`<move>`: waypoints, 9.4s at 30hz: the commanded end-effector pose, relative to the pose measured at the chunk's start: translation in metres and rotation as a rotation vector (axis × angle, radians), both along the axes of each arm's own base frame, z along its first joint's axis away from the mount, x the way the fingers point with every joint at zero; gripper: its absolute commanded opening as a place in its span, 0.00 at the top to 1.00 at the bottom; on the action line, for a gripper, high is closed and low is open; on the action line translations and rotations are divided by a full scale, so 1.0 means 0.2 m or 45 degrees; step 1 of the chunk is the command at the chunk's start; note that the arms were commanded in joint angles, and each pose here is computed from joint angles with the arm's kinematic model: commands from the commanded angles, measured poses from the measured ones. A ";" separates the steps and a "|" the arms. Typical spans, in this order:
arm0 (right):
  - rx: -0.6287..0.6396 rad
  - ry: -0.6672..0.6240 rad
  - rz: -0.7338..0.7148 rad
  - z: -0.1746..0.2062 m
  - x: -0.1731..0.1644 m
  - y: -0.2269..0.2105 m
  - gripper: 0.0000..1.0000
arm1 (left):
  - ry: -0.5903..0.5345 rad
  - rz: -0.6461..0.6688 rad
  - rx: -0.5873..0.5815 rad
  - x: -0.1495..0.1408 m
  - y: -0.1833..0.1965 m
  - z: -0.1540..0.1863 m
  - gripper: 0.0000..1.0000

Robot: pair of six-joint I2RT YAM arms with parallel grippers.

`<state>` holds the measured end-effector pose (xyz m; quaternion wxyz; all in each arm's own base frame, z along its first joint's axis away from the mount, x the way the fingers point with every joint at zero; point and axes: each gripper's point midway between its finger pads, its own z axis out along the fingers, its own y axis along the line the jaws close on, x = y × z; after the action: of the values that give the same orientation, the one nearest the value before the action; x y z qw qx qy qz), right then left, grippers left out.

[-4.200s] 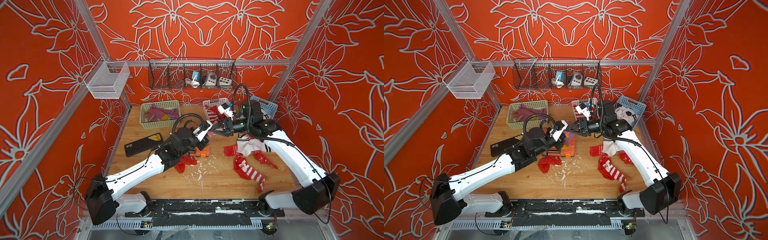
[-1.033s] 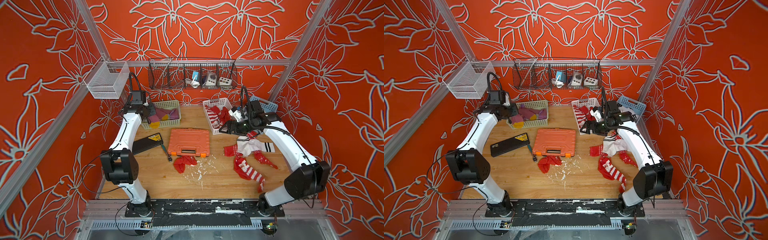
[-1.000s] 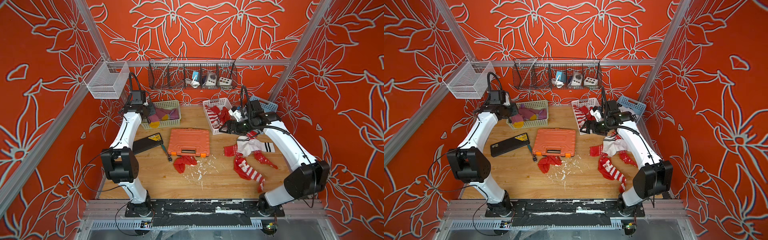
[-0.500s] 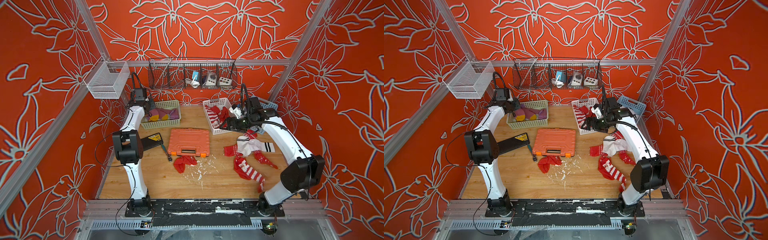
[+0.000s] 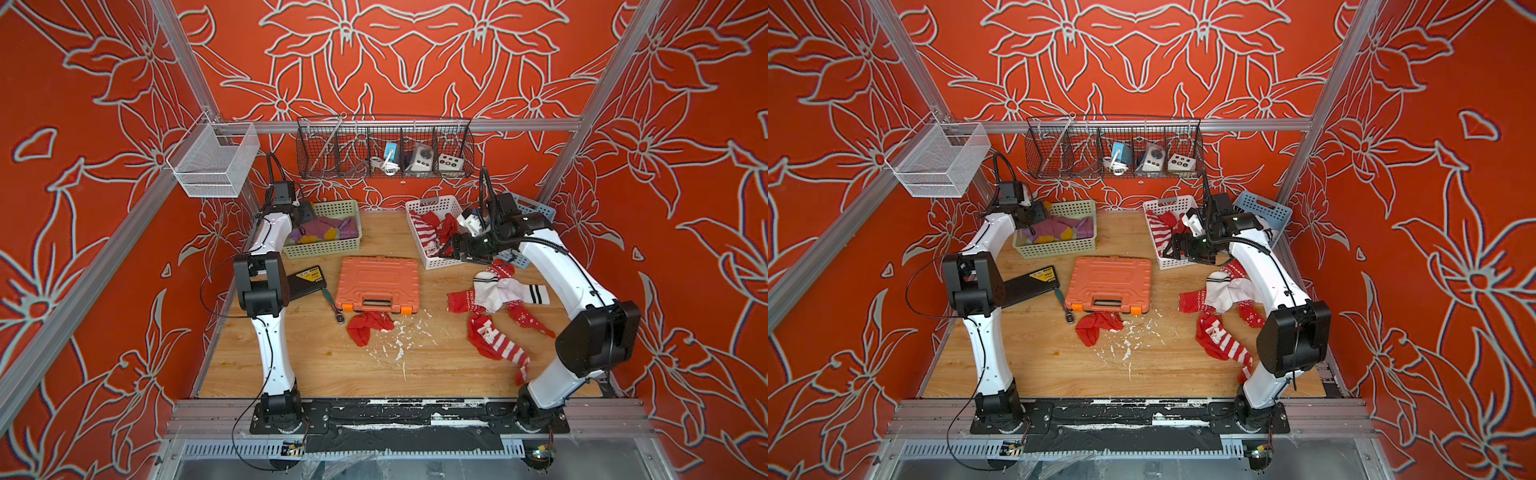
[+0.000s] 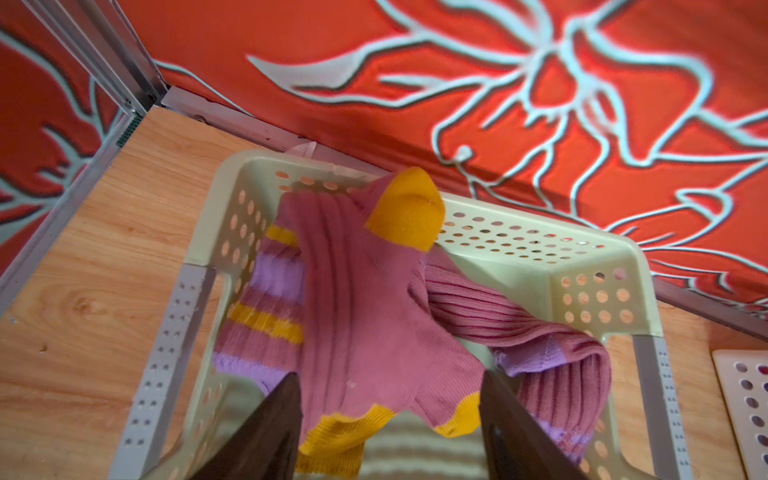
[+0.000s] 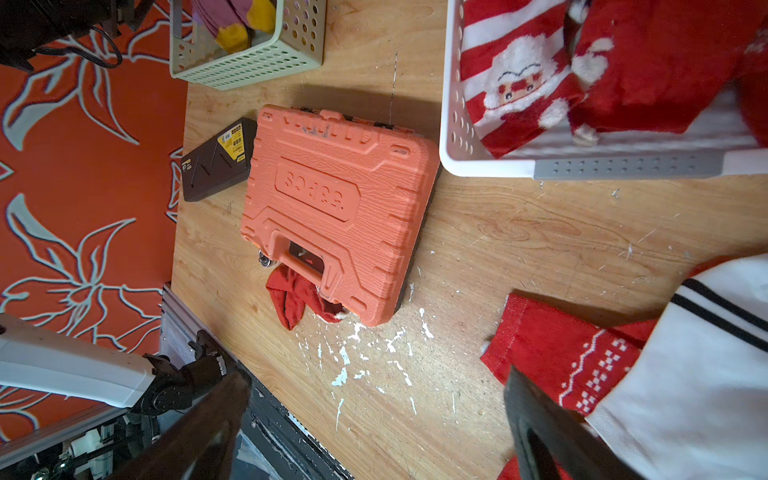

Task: Sort the socks into the basket by color
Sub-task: Place the sock in the bin, then pick up the sock from the center of the board, then place the sock in the bin, then pick up the sock from the center of the board, then place the sock in the bin.

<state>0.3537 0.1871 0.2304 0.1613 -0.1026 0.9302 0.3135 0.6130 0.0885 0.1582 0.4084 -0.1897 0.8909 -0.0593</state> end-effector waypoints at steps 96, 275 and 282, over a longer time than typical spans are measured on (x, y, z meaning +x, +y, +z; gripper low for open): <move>-0.160 0.009 -0.159 -0.24 -0.16 -0.15 0.04 | 0.646 -0.641 0.029 -1.99 -1.28 -0.36 1.00; -0.235 -0.117 -0.394 -0.81 1.14 -0.06 1.00 | -0.086 -0.789 -0.285 -1.25 -1.19 0.75 0.33; -0.210 -0.096 -0.388 -0.79 1.14 -0.04 1.00 | -0.086 -0.786 -0.297 -1.23 -1.20 0.75 0.33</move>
<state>0.5843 0.1741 0.0804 0.2478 0.0178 0.9468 0.2048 0.3645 -0.1523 0.2962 0.3644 0.0412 0.8848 -0.2873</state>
